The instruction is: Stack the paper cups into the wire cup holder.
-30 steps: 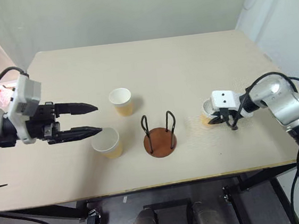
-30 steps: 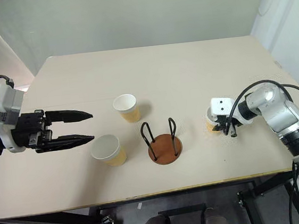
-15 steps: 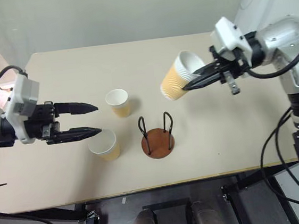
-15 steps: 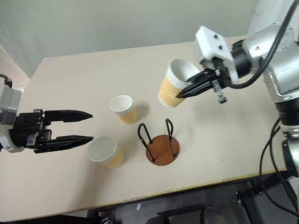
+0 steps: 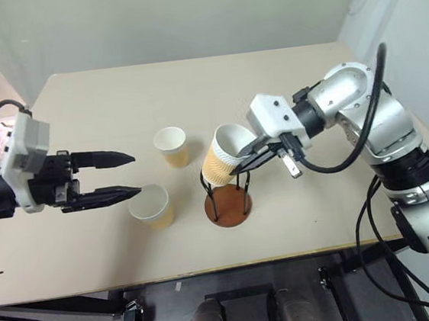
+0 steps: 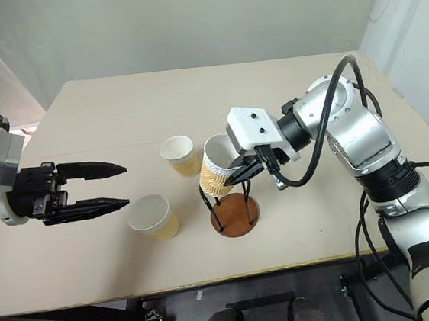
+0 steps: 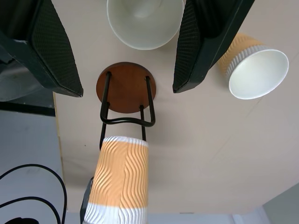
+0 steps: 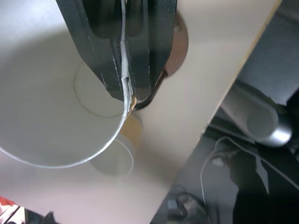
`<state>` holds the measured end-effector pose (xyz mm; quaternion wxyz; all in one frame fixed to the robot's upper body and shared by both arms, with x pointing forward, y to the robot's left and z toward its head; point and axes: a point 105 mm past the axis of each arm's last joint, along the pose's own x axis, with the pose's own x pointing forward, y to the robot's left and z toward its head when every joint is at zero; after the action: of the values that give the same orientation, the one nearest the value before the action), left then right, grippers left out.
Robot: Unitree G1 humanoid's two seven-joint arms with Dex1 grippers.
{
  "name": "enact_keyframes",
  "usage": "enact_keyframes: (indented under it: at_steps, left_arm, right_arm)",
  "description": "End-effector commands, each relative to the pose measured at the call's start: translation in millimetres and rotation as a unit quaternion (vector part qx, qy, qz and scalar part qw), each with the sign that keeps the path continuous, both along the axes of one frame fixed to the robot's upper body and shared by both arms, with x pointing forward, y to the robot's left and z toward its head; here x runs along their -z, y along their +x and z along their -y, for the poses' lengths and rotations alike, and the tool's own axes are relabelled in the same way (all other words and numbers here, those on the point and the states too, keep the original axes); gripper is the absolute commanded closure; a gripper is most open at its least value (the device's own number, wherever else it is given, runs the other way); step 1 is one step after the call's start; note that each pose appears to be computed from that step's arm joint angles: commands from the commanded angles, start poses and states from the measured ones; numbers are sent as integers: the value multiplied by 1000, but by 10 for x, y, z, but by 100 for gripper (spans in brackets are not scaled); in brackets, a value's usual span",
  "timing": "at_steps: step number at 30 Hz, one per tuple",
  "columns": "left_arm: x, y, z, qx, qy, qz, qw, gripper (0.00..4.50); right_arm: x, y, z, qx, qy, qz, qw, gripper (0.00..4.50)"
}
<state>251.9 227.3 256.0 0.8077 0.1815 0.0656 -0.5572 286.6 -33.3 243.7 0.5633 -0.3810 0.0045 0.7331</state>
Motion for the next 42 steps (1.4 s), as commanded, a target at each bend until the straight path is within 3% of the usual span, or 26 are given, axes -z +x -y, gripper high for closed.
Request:
enact_keyframes:
  at_steps: [1,2,5,11,16,19,21,25,35,38,42]
  left_arm:
    - [-114,-57,14,1,6,23,1000,113]
    - [-115,-60,13,1,6,23,1000,113]
    - [-116,-69,12,1,8,23,1000,113]
    - [-104,-78,33,12,41,23,999,113]
    - [54,-61,-9,24,138,12,990,113]
    - [172,-95,27,59,184,-9,981,113]
    - [259,-86,65,79,211,-16,974,113]
    - [504,39,64,87,296,-7,951,113]
    - [817,192,110,105,341,-8,934,113]
    - [889,238,94,109,360,-4,927,175]
    - [909,269,104,109,358,-3,927,310]
  right_arm:
    - [-10,-11,4,-8,-9,20,1000,447]
    - [2,-13,8,-9,-13,20,1000,447]
    - [46,1,22,-8,-24,23,999,384]
    - [23,11,10,-7,-19,26,999,181]
    - [-142,74,-1,19,39,15,999,13]
    - [-410,69,-82,36,152,-56,986,13]
    - [-457,-14,-135,25,183,-87,979,13]
    - [-385,-52,-229,39,191,-86,977,13]
    - [-337,-20,-172,73,187,-73,977,13]
    - [-335,-39,-134,72,185,-77,977,9]
    - [-342,-60,-115,71,187,-76,977,9]
